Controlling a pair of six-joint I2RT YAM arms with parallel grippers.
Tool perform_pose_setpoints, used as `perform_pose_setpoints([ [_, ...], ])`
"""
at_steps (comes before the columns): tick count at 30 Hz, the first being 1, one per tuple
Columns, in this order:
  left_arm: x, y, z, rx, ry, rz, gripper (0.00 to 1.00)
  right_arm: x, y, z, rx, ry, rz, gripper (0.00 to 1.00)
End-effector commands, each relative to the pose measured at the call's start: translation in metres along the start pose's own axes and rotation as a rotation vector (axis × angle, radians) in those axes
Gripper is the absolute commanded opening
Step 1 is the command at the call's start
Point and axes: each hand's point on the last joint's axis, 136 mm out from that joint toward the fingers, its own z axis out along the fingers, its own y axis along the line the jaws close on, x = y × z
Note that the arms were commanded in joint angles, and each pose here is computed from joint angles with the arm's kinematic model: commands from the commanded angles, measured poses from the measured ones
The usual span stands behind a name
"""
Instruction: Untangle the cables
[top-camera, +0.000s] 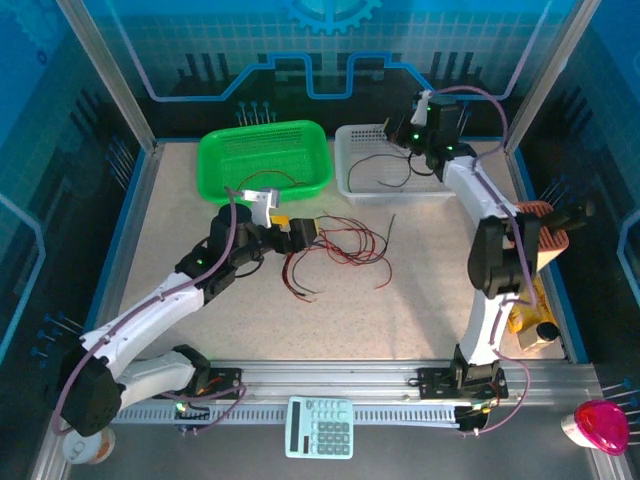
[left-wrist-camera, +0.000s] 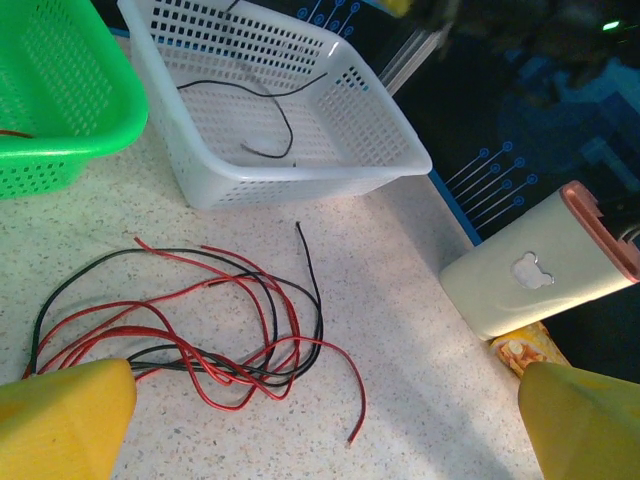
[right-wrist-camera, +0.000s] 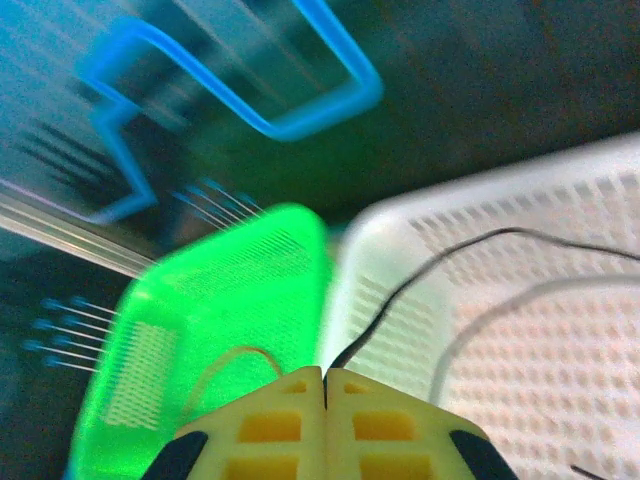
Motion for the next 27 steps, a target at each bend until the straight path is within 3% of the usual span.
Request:
perform_pose_setpoints([
  [1,-0.011,-0.007,0.001,0.008,-0.026,0.0,0.99,0.013,-0.033,0.013,0.111,0.067,-0.003,0.0],
  [12,-0.008,-0.003,0.004,-0.002,-0.021,-0.009,0.99,0.063,-0.072,0.043,0.172,0.191,0.066,0.0],
  [14,-0.007,-0.003,0.004,-0.001,-0.02,-0.011,0.99,0.064,-0.079,0.043,0.192,0.197,0.066,0.11],
  [18,-0.009,-0.005,0.003,0.004,-0.025,-0.013,0.99,0.057,-0.092,0.036,0.221,0.195,0.073,0.47],
  [20,-0.01,-0.006,0.002,0.007,-0.026,-0.012,0.99,0.049,-0.095,0.03,0.233,0.181,0.072,0.58],
  [24,-0.01,-0.006,0.001,0.006,-0.026,-0.013,0.99,0.034,-0.094,0.017,0.238,0.152,0.063,0.68],
  [27,-0.01,-0.005,0.001,0.001,-0.028,-0.014,0.99,0.025,-0.087,0.008,0.226,0.134,0.045,0.7],
])
